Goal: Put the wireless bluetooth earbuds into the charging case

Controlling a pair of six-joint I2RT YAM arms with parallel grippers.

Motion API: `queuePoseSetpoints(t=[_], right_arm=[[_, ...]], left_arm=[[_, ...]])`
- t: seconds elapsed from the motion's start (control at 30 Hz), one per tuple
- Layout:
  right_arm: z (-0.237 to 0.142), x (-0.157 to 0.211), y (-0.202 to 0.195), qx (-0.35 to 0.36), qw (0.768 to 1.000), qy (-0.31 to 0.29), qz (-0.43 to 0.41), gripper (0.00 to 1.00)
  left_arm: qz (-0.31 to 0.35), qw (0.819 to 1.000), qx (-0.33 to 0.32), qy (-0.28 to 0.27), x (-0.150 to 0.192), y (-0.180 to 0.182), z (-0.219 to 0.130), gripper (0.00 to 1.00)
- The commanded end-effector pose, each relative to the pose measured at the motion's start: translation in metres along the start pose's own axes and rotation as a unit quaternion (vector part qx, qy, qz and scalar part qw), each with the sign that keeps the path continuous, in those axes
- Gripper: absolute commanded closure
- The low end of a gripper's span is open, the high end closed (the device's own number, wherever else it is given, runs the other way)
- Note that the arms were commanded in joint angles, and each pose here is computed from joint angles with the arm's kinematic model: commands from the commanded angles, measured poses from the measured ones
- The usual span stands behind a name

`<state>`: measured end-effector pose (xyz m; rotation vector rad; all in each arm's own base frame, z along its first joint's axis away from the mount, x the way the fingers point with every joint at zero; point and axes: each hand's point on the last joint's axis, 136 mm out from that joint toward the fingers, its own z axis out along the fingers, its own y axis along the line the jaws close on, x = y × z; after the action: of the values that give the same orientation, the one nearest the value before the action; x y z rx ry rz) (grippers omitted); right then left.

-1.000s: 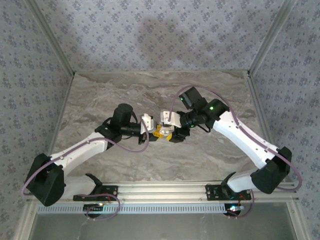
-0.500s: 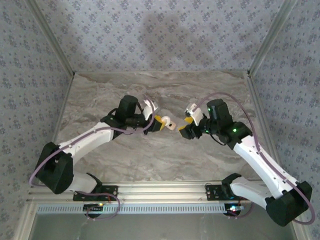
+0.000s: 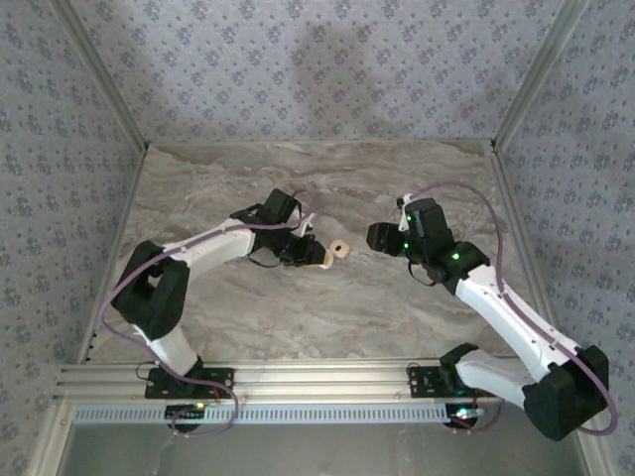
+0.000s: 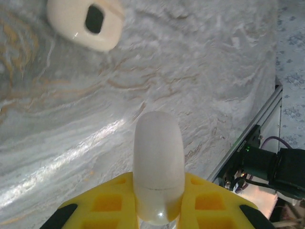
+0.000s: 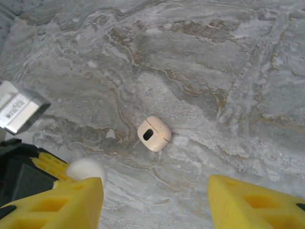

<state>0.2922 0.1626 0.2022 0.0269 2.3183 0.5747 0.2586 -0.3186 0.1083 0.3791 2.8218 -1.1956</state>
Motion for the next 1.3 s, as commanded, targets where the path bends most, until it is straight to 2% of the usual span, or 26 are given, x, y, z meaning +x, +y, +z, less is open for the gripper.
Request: queuePoseSetpoints(t=[0.0, 0.2, 0.43, 0.6, 0.8, 1.0, 1.07, 1.1, 1.17, 1.27], right_arm=[[-0.003, -0.004, -0.007, 0.021, 0.999, -0.016, 0.031, 0.38], [-0.009, 0.000, -0.009, 0.027, 0.999, -0.011, 0.031, 0.38], [-0.010, 0.001, -0.008, 0.025, 0.999, -0.008, 0.030, 0.39], [-0.013, -0.004, -0.006, 0.026, 0.999, -0.008, 0.020, 0.38], [-0.012, -0.006, -0.006, 0.027, 1.000, -0.003, 0.011, 0.38], [-0.008, -0.013, -0.018, 0.046, 0.999, -0.007, -0.014, 0.34], [-0.006, -0.020, -0.030, 0.064, 0.997, -0.019, -0.024, 0.31], [-0.005, -0.025, -0.037, 0.077, 0.996, -0.028, -0.029, 0.28], [-0.004, -0.035, -0.055, 0.106, 0.992, -0.049, -0.040, 0.18], [-0.003, -0.050, -0.090, 0.168, 0.980, -0.085, -0.060, 0.06]], left_arm=[[-0.055, 0.998, 0.002, 0.041, 0.005, 0.004, 0.008, 0.81], [-0.073, 0.995, -0.011, 0.062, 0.003, 0.016, 0.023, 0.81], [-0.087, 0.992, -0.050, 0.082, 0.012, 0.037, 0.032, 0.76], [-0.086, 0.989, -0.084, 0.089, 0.016, 0.051, 0.029, 0.67], [-0.082, 0.985, -0.131, 0.074, 0.014, 0.071, 0.010, 0.54], [-0.072, 0.981, -0.180, 0.016, -0.003, 0.084, -0.040, 0.35], [-0.064, 0.977, -0.202, -0.023, -0.014, 0.086, -0.068, 0.19], [-0.060, 0.973, -0.216, -0.048, -0.020, 0.087, -0.086, 0.01], [-0.048, 0.964, -0.243, -0.099, -0.031, 0.089, -0.121, 0.00], [-0.030, 0.931, -0.303, -0.200, -0.045, 0.096, -0.185, 0.00]])
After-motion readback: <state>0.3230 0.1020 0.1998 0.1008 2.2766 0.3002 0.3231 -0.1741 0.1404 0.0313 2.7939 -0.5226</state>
